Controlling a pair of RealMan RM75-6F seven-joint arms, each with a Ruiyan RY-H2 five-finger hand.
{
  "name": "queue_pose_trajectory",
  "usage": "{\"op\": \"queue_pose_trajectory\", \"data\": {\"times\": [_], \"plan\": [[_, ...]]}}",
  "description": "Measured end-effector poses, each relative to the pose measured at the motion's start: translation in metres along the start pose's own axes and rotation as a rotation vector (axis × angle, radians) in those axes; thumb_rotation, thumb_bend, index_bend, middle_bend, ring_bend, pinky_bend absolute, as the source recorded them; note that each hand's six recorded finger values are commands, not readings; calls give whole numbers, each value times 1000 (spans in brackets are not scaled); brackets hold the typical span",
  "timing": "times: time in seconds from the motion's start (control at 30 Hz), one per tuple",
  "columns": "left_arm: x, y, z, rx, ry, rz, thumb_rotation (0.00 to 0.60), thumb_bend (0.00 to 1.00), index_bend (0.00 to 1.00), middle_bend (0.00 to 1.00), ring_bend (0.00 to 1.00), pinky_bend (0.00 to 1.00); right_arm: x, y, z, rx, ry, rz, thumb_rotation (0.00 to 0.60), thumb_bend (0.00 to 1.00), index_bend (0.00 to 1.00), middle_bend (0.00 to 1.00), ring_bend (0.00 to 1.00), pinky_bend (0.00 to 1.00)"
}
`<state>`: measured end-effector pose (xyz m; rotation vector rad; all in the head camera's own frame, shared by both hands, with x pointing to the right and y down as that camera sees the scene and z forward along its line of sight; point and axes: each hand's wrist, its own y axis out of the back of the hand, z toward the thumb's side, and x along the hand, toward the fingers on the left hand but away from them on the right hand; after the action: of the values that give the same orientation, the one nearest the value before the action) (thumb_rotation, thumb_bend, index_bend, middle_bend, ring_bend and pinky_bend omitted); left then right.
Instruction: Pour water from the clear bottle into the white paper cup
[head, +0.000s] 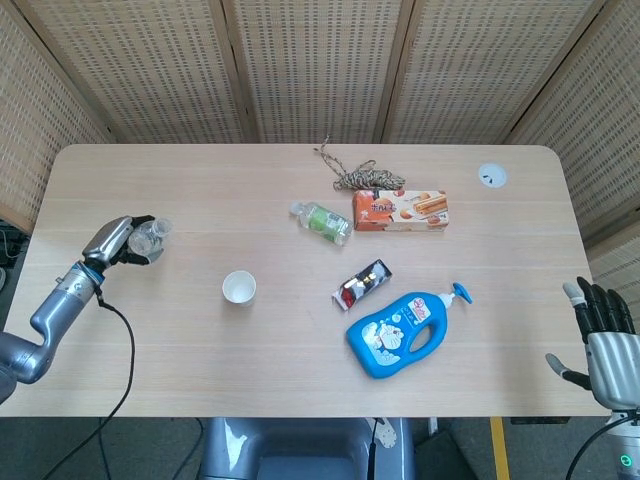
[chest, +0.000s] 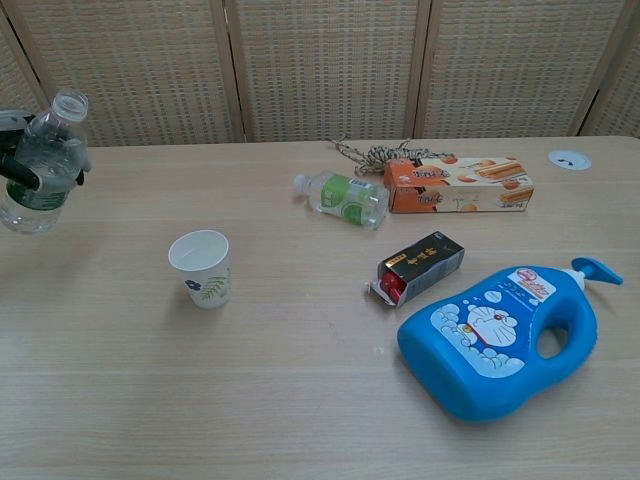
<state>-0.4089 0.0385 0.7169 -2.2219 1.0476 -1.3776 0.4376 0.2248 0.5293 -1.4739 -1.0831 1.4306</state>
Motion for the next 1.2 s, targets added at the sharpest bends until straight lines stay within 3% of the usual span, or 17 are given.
{"op": "queue_pose_trajectory", "data": {"times": [0.17, 0.37, 0.57, 1.2], "plan": [[-13, -11, 7, 189, 3, -62, 600, 614, 622, 550, 340, 395, 2, 5, -1, -10, -1, -14, 600, 0, 0, 0, 0, 0], [-15, -30, 17, 346, 12, -117, 600, 614, 623, 550, 340, 395, 4, 9, -2, -18, -1, -26, 600, 0, 0, 0, 0, 0], [-7, -47, 32, 419, 13, -152, 600, 614, 622, 550, 340, 395, 5, 10, -4, -22, -2, -26, 600, 0, 0, 0, 0, 0], [20, -68, 62, 669, -2, -169, 600, 614, 622, 550, 340, 395, 4, 12, -10, -36, -15, -28, 600, 0, 0, 0, 0, 0]]}}
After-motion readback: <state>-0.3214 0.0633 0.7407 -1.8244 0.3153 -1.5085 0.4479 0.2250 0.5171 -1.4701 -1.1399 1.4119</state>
